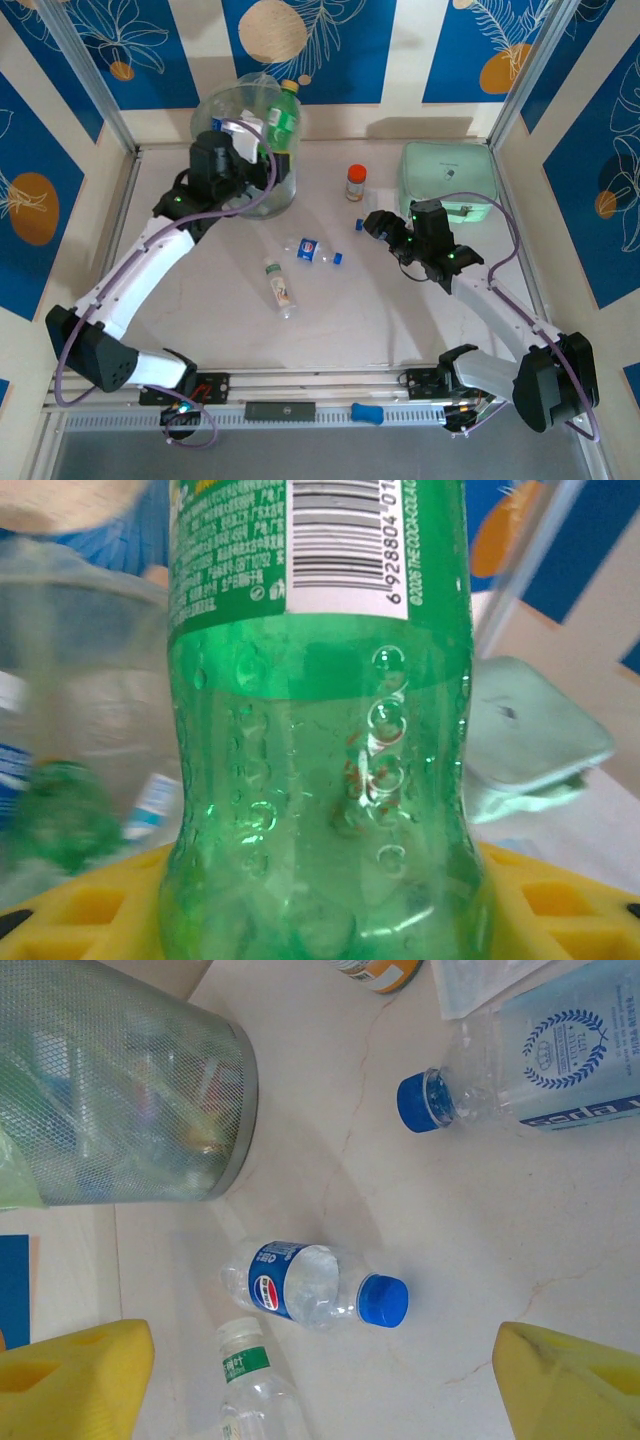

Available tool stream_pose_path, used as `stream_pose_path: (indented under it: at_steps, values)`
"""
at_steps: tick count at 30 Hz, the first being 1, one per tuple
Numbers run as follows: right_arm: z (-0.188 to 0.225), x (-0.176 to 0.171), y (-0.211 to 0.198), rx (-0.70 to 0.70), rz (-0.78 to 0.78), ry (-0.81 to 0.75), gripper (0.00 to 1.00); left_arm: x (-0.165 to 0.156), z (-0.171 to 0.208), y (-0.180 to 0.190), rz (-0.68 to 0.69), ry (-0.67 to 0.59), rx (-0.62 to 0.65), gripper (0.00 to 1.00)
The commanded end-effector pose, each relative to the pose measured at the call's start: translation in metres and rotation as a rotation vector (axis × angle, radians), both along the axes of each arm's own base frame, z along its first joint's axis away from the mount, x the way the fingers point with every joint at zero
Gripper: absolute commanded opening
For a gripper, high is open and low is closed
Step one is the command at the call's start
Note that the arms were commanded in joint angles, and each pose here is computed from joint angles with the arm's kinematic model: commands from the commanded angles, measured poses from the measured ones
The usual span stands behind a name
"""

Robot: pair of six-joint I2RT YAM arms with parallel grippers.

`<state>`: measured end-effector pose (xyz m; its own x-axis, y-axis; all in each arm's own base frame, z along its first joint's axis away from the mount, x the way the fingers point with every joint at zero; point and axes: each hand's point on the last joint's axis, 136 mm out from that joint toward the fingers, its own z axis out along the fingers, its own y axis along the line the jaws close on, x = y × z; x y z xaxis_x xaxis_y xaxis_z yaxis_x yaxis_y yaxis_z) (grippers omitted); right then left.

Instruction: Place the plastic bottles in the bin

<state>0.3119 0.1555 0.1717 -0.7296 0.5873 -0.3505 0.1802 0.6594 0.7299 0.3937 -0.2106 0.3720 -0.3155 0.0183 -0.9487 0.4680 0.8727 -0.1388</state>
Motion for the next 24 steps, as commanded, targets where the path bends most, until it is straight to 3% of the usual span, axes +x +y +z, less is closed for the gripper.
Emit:
stream_pose_path:
  at_steps: [1, 7, 16, 24]
  values:
    - [0.004, -0.002, 0.003, 0.012, 0.010, -0.008, 0.89, 0.020, 0.010, 0.035, 0.077, -0.017, 0.061, 0.48]
    - [0.002, -0.008, -0.003, -0.002, 0.001, -0.004, 0.89, 0.054, 0.010, 0.046, 0.062, 0.069, 0.109, 0.48]
    - [0.003, -0.015, -0.011, -0.017, -0.022, -0.012, 0.89, 0.083, -0.028, 0.029, -0.005, 0.305, 0.161, 0.49]
    - [0.003, -0.019, -0.017, -0.028, -0.035, -0.018, 0.89, 0.094, -0.043, 0.030, 0.020, 0.342, 0.170, 0.51]
